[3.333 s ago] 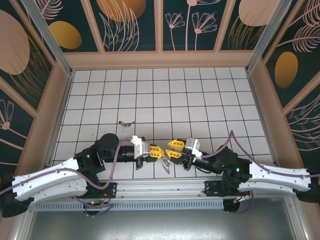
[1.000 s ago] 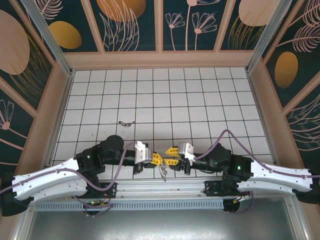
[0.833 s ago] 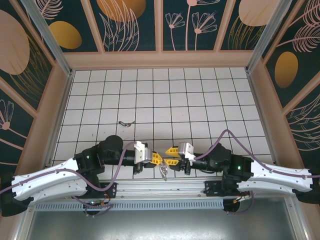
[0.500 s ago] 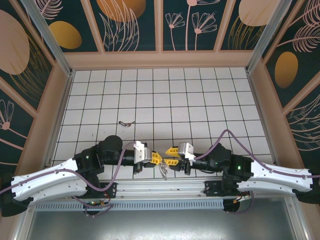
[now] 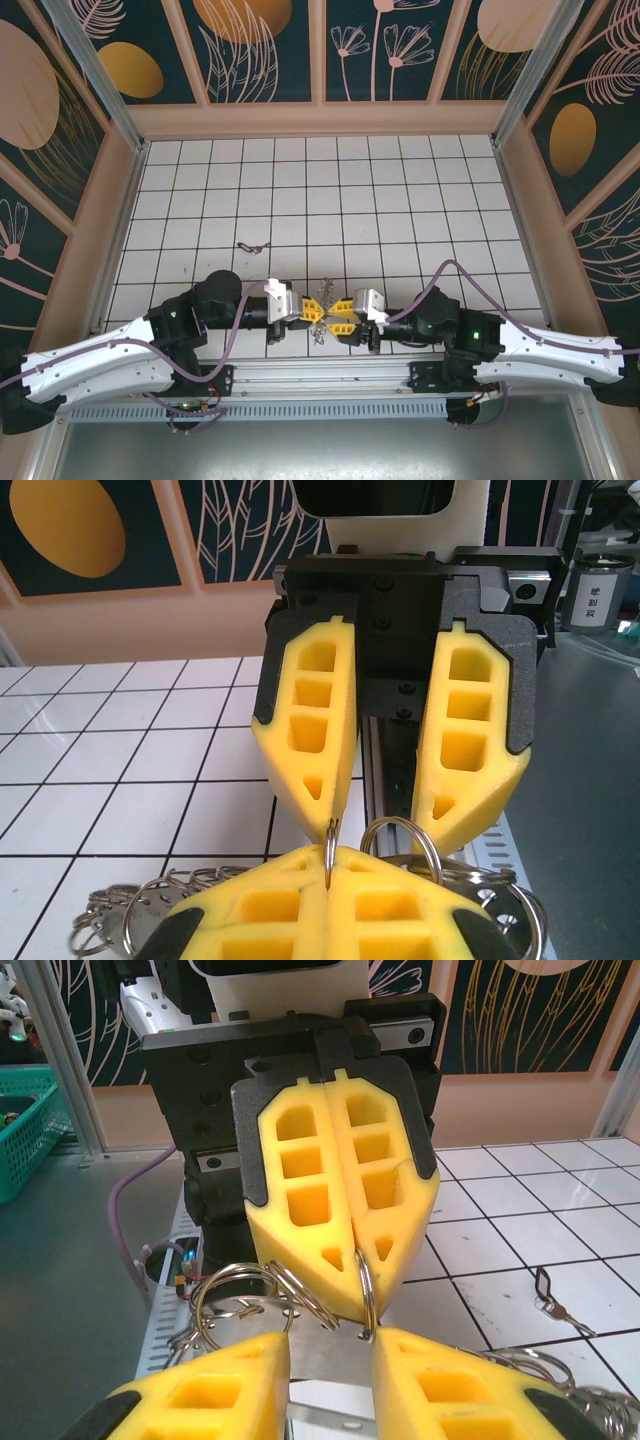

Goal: Put the keys on the keyring

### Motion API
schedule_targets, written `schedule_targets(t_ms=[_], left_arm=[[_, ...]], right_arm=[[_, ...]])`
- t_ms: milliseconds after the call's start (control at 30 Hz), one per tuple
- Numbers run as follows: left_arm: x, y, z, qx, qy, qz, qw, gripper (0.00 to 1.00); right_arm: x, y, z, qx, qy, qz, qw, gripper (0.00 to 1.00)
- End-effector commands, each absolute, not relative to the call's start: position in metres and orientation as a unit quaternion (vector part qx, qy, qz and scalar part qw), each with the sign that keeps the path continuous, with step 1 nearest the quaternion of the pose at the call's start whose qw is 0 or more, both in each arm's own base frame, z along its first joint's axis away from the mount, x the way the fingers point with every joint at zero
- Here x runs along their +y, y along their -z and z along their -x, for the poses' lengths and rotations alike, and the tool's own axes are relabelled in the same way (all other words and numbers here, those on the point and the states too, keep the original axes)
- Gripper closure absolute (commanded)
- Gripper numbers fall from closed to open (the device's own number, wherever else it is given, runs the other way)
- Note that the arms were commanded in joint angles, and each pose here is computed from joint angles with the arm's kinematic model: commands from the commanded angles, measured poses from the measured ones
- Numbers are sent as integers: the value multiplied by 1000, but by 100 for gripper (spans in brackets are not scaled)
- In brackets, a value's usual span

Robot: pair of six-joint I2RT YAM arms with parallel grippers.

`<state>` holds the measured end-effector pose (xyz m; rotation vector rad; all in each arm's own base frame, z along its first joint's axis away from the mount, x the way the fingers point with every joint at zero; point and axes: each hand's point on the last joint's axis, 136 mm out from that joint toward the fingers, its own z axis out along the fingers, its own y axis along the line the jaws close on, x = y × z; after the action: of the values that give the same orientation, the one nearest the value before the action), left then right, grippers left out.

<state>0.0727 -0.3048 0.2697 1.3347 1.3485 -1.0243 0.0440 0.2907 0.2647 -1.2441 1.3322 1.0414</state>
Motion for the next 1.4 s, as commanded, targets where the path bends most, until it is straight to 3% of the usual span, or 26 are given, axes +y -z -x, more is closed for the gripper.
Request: schedule_targets(t_ms=[0, 1367], left_arm=[[-307, -289, -82, 536, 416, -526, 512, 100], [-305, -291, -75, 529, 430, -531, 503, 100]], right_arm=[[291, -275, -38, 533, -443, 516, 504, 73], [285, -287, -68, 535, -412, 467, 571, 77]])
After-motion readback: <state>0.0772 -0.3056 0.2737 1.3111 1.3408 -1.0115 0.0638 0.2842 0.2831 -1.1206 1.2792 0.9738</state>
